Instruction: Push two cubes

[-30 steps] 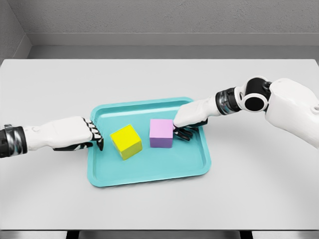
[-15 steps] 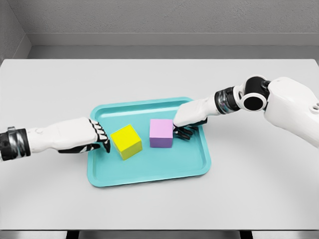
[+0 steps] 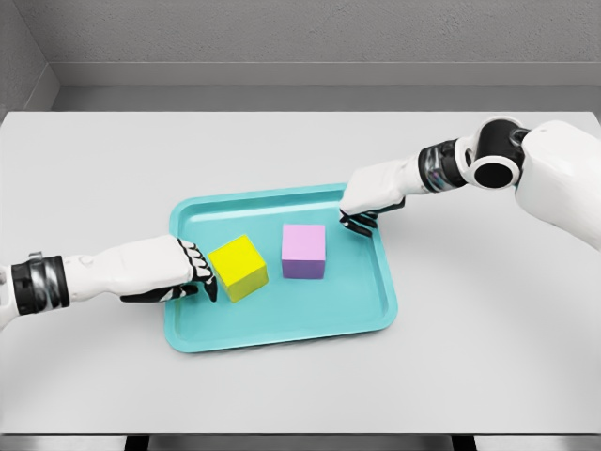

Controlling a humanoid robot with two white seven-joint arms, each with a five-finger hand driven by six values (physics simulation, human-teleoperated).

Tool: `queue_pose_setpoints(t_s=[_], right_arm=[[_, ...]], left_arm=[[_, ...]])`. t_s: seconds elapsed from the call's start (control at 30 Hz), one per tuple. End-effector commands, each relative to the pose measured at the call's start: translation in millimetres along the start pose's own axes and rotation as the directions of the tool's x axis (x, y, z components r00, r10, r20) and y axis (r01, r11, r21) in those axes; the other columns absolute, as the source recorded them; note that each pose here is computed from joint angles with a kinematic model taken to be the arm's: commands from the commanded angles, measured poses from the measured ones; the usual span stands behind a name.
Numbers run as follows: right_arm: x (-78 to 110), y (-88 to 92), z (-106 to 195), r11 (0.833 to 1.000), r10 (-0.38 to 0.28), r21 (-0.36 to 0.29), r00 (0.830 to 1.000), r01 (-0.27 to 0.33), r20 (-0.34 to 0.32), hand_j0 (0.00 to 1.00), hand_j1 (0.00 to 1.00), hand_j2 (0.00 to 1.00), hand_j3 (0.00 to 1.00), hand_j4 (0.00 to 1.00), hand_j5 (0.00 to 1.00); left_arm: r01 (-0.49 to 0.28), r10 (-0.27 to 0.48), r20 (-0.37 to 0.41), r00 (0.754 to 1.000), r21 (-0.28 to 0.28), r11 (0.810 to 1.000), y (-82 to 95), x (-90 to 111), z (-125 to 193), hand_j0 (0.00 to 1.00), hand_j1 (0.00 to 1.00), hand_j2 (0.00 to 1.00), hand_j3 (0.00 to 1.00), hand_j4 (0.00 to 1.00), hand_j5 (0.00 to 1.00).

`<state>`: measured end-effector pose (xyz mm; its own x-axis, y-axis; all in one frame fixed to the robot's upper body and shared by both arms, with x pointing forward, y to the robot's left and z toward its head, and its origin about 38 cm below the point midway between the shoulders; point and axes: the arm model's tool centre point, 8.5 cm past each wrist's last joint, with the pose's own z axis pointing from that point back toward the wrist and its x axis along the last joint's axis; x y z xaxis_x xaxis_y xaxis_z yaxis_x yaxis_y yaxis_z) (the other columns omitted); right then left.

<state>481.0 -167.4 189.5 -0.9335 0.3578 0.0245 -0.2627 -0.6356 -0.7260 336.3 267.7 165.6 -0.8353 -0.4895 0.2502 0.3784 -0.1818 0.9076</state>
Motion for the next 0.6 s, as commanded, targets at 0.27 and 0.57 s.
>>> queue_pose_setpoints(t_s=[0.27,0.57], right_arm=[[-13.0,14.6,16,0.999,-0.026,0.023,0.999,0.027,-0.044,0.14,0.14,0.14,0.14,0.14,0.14],[-19.6,21.0,13,0.998,-0.056,0.027,0.997,0.058,-0.060,0.15,0.15,0.15,0.15,0.15,0.15]], left_arm=[[-0.011,0.010,-0.005,1.000,-0.004,1.000,-8.7,1,-7,0.49,0.49,0.49,0.49,0.49,0.49],[-0.031,0.031,-0.013,0.999,-0.014,0.999,-19.5,-3,-16,0.49,0.49,0.49,0.49,0.49,0.49]])
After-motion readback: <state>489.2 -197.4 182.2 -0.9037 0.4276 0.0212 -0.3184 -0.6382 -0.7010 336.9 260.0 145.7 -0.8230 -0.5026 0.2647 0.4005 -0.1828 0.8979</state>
